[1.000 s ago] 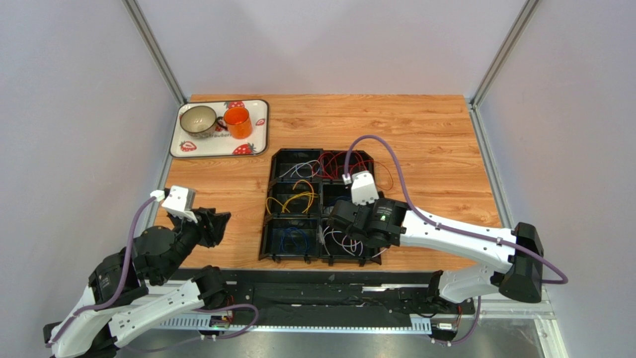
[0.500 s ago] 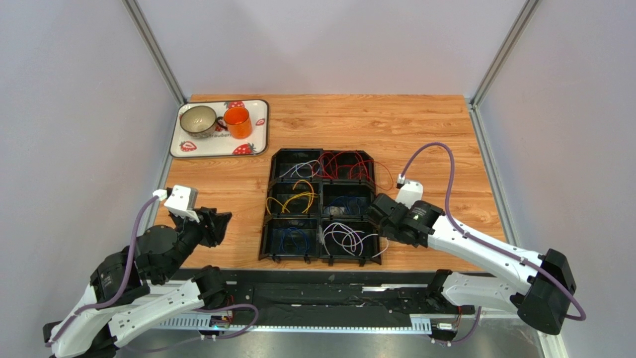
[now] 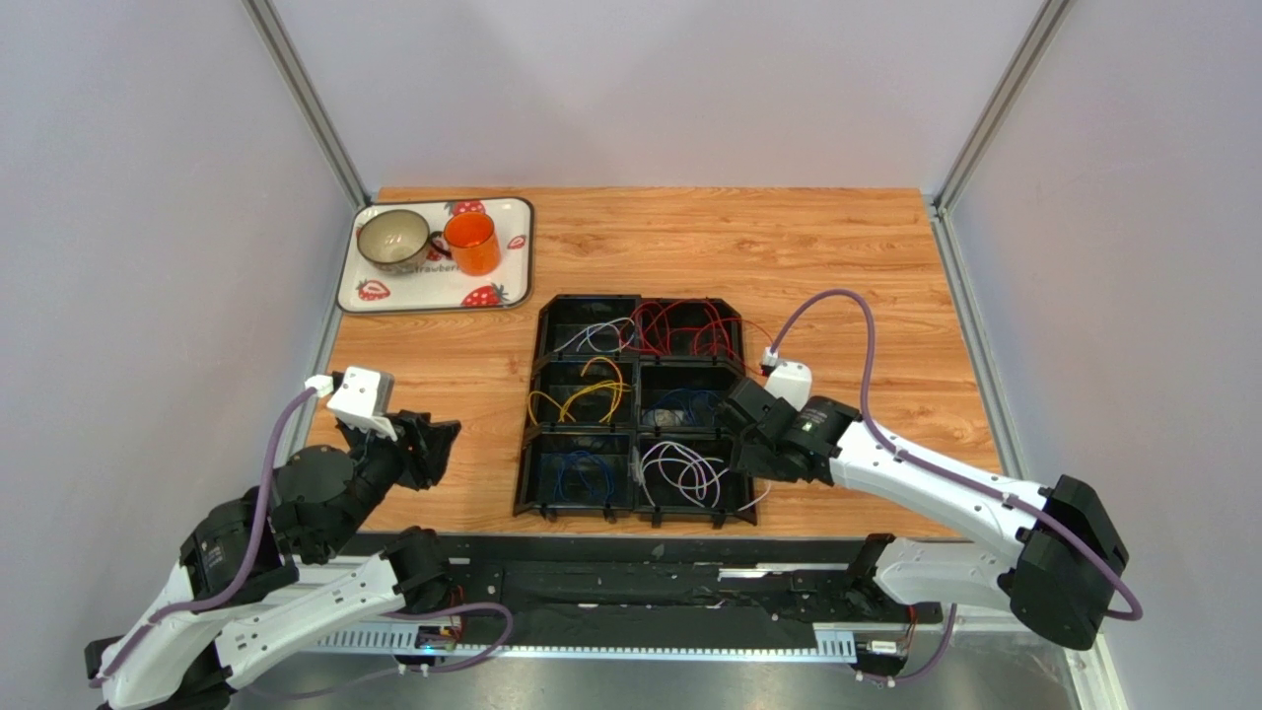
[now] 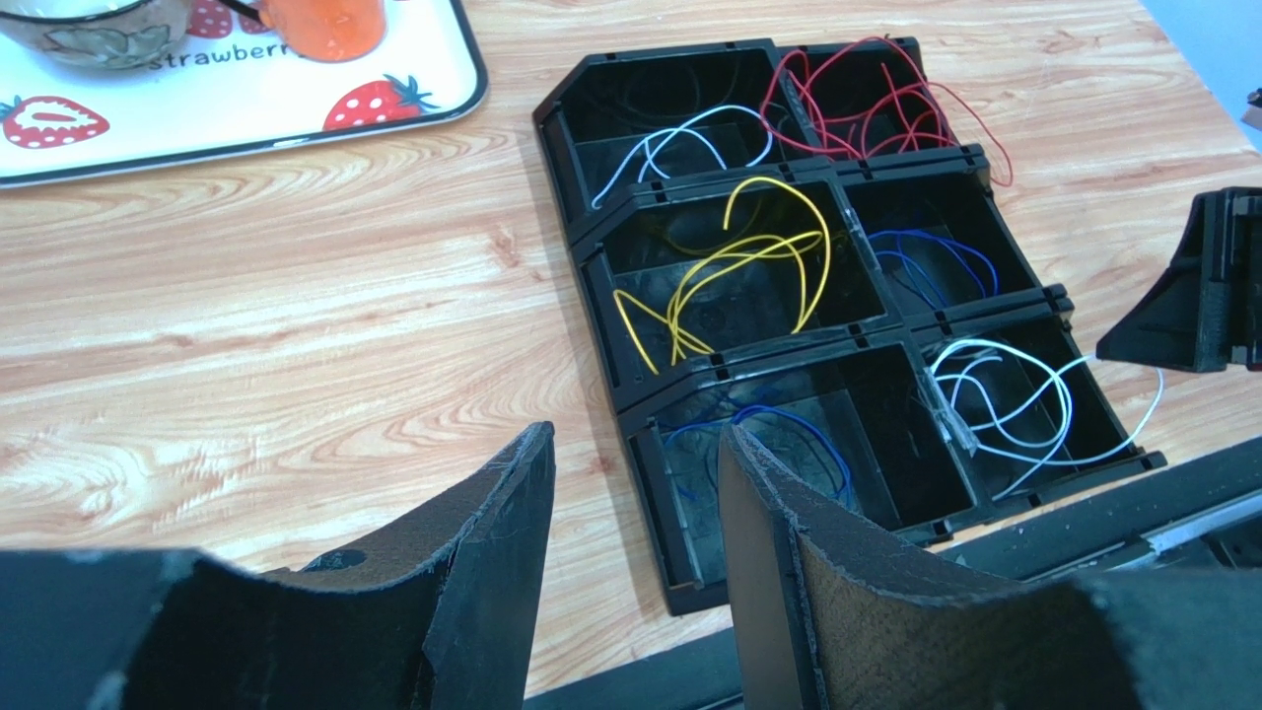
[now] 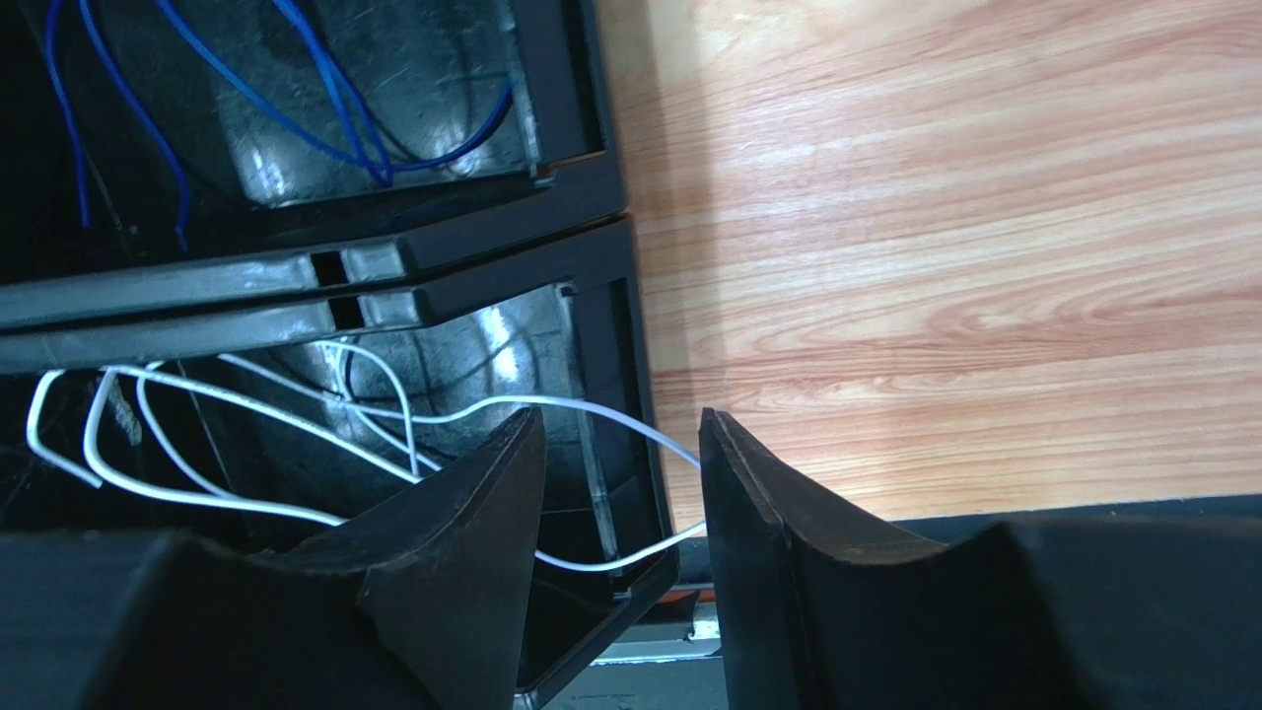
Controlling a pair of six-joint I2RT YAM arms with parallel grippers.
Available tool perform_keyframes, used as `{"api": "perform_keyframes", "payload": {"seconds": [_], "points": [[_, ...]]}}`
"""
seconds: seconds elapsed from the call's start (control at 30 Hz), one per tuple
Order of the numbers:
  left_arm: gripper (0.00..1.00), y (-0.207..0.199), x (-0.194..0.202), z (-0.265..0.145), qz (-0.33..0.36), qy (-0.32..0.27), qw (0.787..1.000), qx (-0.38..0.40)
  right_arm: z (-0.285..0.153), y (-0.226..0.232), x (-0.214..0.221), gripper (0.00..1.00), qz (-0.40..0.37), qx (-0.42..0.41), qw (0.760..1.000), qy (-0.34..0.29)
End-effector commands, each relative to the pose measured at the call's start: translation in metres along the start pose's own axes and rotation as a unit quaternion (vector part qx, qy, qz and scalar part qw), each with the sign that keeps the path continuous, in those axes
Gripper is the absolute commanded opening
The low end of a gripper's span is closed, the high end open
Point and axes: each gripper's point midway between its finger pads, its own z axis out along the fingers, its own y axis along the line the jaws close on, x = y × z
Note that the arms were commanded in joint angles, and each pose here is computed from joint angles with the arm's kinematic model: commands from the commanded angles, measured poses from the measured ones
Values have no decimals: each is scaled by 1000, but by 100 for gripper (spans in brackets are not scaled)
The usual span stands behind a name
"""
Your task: Untangle the cables
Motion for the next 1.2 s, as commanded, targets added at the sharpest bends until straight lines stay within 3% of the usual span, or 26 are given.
{"api": "perform_keyframes", "payload": {"seconds": [0.0, 0.13, 0.27, 0.47, 0.63, 0.87, 1.17], "points": [[53, -3, -3, 4, 10, -3, 1000, 0, -4, 23, -4, 46, -18, -60, 998, 0], [53, -4, -3, 5, 13, -2, 1000, 1, -29, 47, -14, 47, -30, -144, 989, -11], [53, -4, -2, 6, 14, 2, 1000, -2, -50, 45, -28, 59, -43, -156, 986, -36], [53, -4, -2, 5, 12, 0, 1000, 0, -85, 55, -52, 62, -78, -204, 973, -80], [53, -4, -1, 5, 11, 0, 1000, 1, -110, 48, -71, 67, -59, -229, 962, -135], [52, -4, -2, 4, 8, -4, 1000, 5, -115, 46, -73, 73, -43, -243, 957, -151], [51, -5, -2, 3, 5, -7, 1000, 9, -112, 40, -74, 73, -20, -234, 959, -158]]}}
